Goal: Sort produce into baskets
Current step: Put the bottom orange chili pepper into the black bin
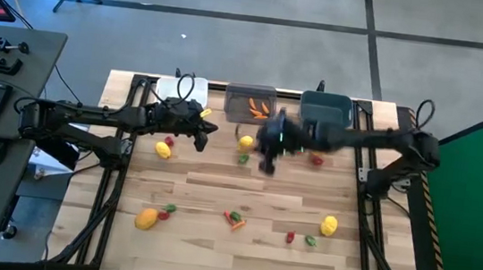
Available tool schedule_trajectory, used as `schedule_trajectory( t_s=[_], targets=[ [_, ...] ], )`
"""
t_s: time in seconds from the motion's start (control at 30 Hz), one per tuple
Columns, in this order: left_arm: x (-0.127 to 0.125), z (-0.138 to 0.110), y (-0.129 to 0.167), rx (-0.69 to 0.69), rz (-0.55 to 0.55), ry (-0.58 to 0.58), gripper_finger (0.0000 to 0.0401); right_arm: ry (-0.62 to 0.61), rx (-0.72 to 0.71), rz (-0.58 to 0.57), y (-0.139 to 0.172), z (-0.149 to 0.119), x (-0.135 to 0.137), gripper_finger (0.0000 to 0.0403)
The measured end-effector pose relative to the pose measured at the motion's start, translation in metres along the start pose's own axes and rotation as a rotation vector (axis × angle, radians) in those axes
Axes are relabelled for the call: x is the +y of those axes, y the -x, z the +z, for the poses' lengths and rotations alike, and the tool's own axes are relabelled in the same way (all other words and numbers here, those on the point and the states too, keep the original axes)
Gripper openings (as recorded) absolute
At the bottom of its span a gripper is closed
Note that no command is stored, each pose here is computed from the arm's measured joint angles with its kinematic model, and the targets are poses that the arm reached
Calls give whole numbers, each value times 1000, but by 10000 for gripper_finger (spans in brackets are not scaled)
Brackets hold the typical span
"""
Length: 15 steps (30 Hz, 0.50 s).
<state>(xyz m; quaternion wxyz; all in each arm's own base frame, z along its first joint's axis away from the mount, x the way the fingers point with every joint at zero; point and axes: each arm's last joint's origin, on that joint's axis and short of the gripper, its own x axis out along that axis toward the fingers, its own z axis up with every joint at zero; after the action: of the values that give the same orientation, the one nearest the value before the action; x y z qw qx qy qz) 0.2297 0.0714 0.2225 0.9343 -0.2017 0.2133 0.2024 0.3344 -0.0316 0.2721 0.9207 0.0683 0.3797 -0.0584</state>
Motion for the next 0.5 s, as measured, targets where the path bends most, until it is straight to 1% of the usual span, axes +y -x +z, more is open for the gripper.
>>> schedule_trajectory(
  t_s=[0.13, 0.23, 0.3, 0.37, 0.5],
  targets=[
    [0, 3, 0, -35, 17, 9, 0, -99, -30, -147, -9, 3, -70, 4],
    [1, 3, 0, -52, 52, 10, 0, -195, -31, -211, -18, 3, -115, 4],
    [1, 4, 0, -57, 69, 11, 0, -234, -20, -249, -26, 5, -142, 4],
    [2, 4, 0, -63, 85, 11, 0, -283, 3, -272, -38, 4, -166, 4],
    [2, 4, 0, -70, 106, 11, 0, -395, 43, -263, -60, 1, -206, 4]
  ],
)
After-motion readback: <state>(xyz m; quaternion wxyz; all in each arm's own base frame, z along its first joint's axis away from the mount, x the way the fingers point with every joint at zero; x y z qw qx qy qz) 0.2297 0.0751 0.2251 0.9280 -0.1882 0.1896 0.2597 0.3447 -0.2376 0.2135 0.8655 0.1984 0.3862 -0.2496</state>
